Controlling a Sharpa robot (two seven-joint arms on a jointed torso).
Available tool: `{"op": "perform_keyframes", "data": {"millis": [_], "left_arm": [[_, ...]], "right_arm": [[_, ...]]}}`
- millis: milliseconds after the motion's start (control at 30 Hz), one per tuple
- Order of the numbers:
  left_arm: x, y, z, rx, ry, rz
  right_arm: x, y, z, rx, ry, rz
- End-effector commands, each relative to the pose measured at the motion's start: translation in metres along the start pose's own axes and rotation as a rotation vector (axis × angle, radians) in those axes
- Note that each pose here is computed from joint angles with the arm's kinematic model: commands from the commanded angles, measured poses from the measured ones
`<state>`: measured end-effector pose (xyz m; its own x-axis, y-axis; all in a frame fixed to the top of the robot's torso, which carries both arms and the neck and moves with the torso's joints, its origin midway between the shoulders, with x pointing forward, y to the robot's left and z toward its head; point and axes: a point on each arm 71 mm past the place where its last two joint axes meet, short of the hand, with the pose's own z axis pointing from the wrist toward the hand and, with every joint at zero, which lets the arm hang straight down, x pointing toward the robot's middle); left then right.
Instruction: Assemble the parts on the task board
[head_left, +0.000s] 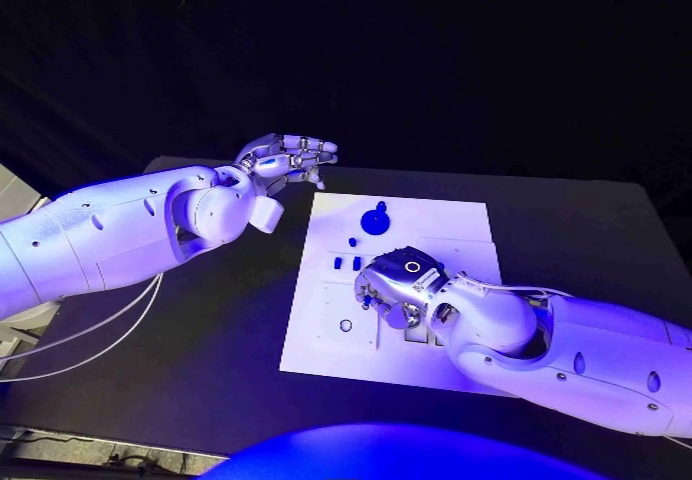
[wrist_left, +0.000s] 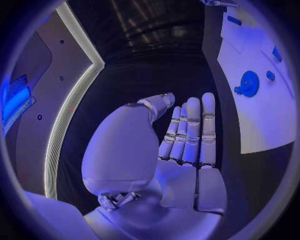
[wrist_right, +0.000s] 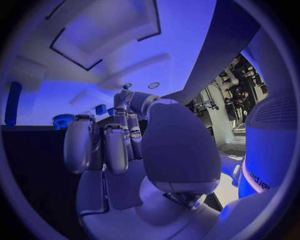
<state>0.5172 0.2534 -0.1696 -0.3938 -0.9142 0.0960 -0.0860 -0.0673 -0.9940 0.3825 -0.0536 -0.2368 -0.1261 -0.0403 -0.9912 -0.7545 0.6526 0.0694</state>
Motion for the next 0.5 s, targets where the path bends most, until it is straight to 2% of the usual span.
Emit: {"op": "perform_keyframes", "data": {"millis": [33,500], "left_arm": [[0.0021,-0.0013,0.0003,0.005,0.02,-0.003],[0.0015,-0.0011,0.0002,0.002,0.021,-0.002]], "right_arm": [[0.0075,0.0011,-0.0013,-0.003,0.054,-0.017],[0.0065,0.0042,-0.0026,-0.005,0.045,-0.011]]}}
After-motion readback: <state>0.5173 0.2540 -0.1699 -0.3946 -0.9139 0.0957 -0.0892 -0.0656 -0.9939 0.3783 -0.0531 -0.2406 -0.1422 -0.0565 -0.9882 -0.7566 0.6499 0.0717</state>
